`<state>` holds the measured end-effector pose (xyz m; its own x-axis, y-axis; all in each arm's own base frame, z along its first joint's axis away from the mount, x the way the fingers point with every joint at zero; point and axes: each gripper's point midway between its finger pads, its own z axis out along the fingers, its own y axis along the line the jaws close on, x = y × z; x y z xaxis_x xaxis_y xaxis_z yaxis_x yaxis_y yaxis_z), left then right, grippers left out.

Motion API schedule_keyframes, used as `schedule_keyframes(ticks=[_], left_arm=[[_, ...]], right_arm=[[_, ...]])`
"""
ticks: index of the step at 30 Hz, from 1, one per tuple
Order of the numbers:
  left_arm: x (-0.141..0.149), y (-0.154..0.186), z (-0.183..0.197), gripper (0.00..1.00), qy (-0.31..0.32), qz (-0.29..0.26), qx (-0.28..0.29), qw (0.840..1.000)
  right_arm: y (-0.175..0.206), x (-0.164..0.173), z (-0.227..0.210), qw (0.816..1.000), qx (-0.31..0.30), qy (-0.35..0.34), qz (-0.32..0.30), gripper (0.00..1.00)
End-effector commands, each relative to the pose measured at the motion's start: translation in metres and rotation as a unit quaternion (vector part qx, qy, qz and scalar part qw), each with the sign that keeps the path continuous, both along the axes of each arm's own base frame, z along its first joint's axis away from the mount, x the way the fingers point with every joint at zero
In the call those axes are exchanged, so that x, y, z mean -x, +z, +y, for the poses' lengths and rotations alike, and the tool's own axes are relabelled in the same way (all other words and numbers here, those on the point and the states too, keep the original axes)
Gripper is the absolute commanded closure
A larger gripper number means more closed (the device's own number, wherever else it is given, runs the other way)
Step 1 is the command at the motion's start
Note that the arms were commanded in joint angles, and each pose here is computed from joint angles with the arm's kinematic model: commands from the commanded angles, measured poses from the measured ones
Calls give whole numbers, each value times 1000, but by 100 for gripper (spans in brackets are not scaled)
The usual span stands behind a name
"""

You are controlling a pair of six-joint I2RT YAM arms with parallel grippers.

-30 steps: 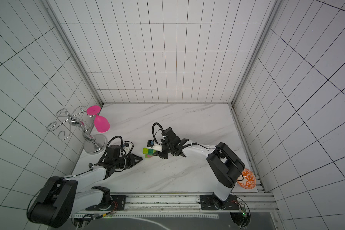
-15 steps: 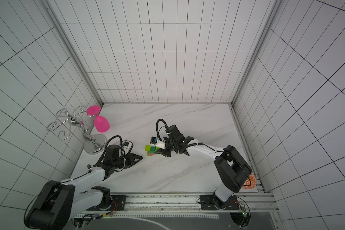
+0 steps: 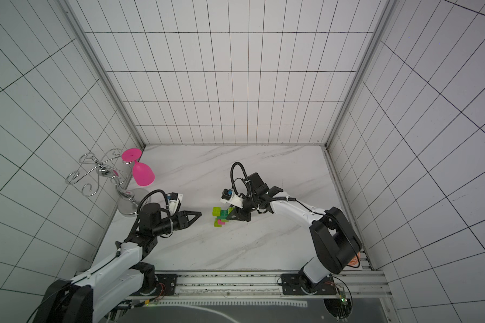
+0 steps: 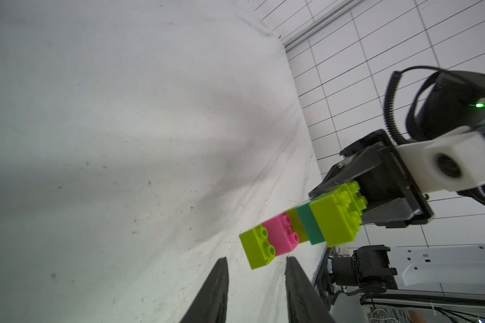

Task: Assemble the letter y with lego
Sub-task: Place the lego brick at the center of the board.

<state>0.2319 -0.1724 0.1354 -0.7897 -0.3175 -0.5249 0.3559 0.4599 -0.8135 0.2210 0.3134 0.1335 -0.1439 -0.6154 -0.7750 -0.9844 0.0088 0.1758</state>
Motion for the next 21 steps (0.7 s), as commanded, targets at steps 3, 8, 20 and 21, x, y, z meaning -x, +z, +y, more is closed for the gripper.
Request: schedule_keyframes(ticks=[3, 8, 20, 21], left_arm=[[14, 57, -11, 58, -35, -135, 51, 989], [32, 65, -27, 55, -63, -171, 33, 983], [40, 63, -32, 39, -43, -184, -66, 980], [40, 62, -32, 37, -38, -186, -77, 979]], right_arm=[[55, 8, 10, 997, -57, 46, 22, 85], [66, 5, 7, 996, -67, 40, 47, 85], [60, -23, 11, 991, -71, -41, 107, 86], [62, -25, 13, 990, -75, -44, 109, 86]])
